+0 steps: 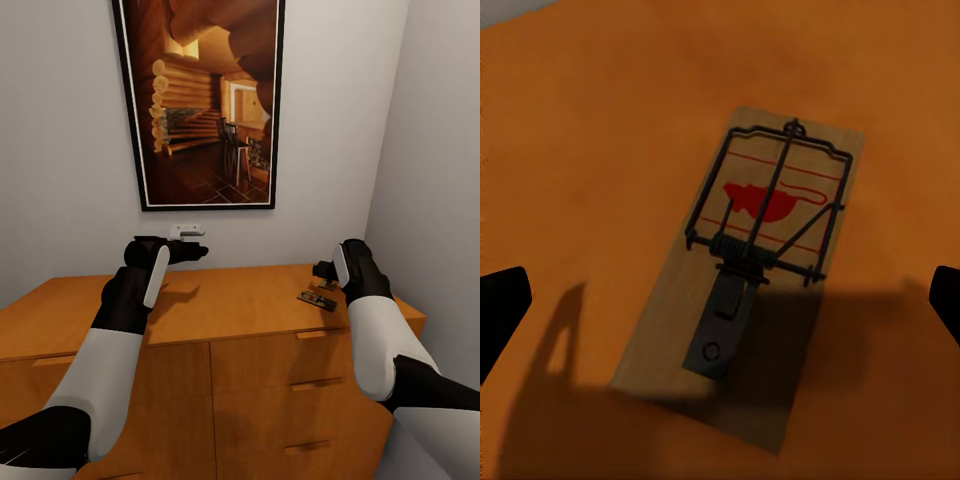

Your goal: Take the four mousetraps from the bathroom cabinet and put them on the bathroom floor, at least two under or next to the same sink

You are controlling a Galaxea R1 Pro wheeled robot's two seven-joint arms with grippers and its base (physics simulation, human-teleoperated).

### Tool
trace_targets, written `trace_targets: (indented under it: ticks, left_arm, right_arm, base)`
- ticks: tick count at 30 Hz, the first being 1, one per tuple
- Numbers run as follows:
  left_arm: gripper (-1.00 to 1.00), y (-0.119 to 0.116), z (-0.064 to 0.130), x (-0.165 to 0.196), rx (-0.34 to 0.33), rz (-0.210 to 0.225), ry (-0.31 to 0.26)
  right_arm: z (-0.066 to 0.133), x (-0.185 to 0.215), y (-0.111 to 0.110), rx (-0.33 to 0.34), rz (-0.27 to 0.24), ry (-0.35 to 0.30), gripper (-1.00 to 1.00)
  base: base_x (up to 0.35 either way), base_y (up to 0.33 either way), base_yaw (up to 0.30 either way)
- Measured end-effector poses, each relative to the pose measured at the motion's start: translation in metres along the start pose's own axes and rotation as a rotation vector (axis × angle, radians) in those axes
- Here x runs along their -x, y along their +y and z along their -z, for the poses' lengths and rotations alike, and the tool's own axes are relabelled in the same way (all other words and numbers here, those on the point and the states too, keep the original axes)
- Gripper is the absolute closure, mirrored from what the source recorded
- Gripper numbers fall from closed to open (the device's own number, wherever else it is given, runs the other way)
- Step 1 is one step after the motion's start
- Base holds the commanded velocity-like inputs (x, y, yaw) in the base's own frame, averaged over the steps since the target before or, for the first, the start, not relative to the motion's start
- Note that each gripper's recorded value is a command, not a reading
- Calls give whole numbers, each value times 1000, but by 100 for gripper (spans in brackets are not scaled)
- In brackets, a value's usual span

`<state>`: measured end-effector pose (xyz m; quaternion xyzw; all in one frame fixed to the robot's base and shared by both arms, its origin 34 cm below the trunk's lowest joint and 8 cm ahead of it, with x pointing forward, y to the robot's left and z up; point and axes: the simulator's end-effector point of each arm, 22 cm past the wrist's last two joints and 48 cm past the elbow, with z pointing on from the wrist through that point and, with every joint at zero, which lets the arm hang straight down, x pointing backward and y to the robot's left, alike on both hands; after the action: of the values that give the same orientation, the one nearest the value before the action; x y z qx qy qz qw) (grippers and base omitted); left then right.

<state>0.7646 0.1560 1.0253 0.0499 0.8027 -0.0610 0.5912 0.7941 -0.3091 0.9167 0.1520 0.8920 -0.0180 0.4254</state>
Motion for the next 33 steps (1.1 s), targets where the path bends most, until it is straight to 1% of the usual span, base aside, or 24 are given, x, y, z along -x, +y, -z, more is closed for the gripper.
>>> trace_targets:
  ticks: [17,19,23,25,29,33]
  left_arm:
    - [-100,0,0,0,0,-1,0]
    - [-100,-2,0,0,-3,0,-1]
    - [-100,-2,0,0,-4,0,0]
    - [-100,-2,-1,-1,-5,1,1]
    - [-100,-2,-2,-2,-7,3,6]
    - [-100,-3,-2,-3,-9,4,9]
  right_arm:
    - [0,0,1,4,0,1,-100]
    - [0,4,-5,1,-12,2,-100]
    - [3,10,1,9,-5,1,-100]
    - [8,16,9,18,3,-11,-100]
    - [2,1,15,16,19,9,-100]
    - [-4,-12,15,9,29,28,-100]
  base:
    - [0,0,0]
    - [0,0,0]
    - [0,0,0]
    - [0,0,0]
    - [0,0,0]
    - [0,0,0]
